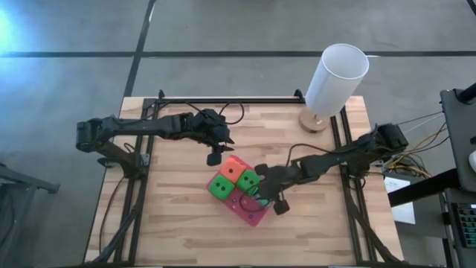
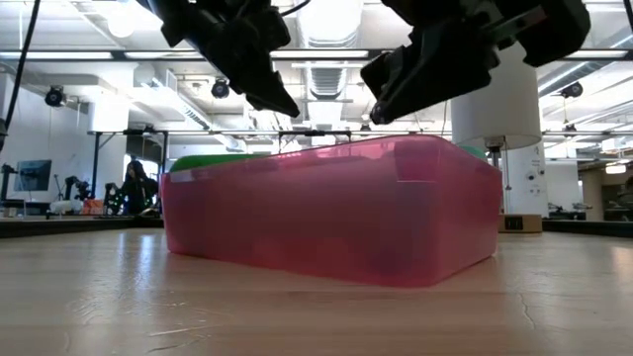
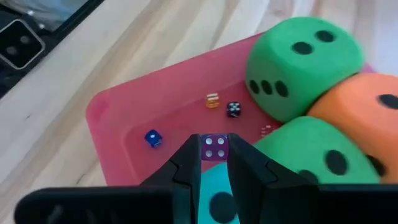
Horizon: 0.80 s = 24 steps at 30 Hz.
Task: Pick & Place Dice
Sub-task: Put the small purple die into the pink bin
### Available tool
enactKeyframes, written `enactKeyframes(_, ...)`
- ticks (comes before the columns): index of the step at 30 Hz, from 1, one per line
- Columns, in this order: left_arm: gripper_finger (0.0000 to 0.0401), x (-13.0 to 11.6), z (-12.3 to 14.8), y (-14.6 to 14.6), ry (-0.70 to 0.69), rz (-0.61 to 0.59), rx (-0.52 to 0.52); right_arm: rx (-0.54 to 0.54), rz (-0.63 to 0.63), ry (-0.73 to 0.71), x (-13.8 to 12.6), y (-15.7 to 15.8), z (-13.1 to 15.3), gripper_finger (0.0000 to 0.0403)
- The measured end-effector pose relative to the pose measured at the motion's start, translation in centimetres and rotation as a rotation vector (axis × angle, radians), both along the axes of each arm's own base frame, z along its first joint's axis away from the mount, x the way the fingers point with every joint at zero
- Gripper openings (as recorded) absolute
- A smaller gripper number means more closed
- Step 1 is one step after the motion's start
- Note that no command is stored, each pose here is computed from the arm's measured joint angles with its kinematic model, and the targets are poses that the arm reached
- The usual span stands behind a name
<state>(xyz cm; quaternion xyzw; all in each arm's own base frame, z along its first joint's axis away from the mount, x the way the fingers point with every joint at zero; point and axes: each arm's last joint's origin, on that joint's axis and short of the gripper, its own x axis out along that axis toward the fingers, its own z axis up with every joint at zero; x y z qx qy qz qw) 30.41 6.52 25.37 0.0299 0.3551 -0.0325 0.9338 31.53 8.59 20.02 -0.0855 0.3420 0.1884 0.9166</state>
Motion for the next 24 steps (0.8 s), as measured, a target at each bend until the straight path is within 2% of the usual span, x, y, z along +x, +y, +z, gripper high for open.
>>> enactKeyframes(6, 0.0120, 0.12, 0.00, -0.57, 0.000, -0.019, 0.000, 0.053, -0.015, 0.026, 0.52, 0.16, -0.19, 0.0079)
enactKeyframes(15, 0.0122, 0.15, -0.02, -0.85, 0.003, -0.028, 0.000, 0.042, -0.012, 0.052, 0.77, 0.22, -0.71, 0.0136)
enactKeyframes(24, 0.0122, 0.03, -0.16, -0.91, 0.022, -0.029, -0.005, 0.050, -0.055, 0.121, 0.56, -0.40, -0.97, 0.0155)
